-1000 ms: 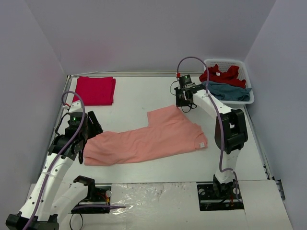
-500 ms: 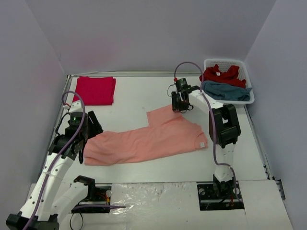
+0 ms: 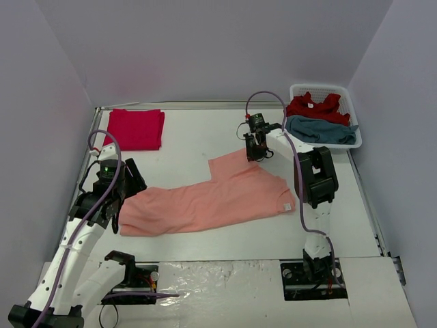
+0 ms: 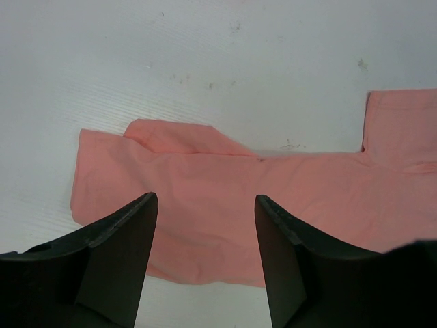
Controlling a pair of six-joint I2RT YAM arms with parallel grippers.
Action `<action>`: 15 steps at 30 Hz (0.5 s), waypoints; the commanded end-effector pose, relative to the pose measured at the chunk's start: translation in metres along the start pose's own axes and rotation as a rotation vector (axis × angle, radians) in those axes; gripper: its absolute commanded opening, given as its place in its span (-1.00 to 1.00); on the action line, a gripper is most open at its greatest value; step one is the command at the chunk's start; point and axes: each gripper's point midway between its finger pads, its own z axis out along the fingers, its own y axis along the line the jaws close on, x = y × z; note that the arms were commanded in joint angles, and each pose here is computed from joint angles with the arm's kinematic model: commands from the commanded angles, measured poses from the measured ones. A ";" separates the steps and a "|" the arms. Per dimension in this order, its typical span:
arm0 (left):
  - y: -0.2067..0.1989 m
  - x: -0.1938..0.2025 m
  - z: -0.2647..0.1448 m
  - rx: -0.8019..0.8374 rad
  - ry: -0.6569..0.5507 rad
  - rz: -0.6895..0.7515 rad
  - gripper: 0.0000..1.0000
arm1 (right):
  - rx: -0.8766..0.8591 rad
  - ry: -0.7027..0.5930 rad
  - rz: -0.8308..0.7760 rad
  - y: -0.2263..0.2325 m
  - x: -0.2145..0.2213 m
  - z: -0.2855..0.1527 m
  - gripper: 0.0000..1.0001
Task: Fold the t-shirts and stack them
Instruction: Flatten out the tshirt
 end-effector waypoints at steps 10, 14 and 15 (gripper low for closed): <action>-0.003 -0.003 0.002 0.014 -0.007 -0.007 0.15 | 0.025 -0.073 -0.010 0.003 -0.020 -0.034 -1.00; -0.002 0.000 0.003 0.006 0.002 -0.010 0.17 | 0.133 -0.142 0.005 -0.017 -0.034 -0.062 -1.00; -0.003 -0.001 0.003 0.010 -0.002 -0.016 0.18 | 0.146 -0.164 0.008 -0.019 -0.038 -0.073 -1.00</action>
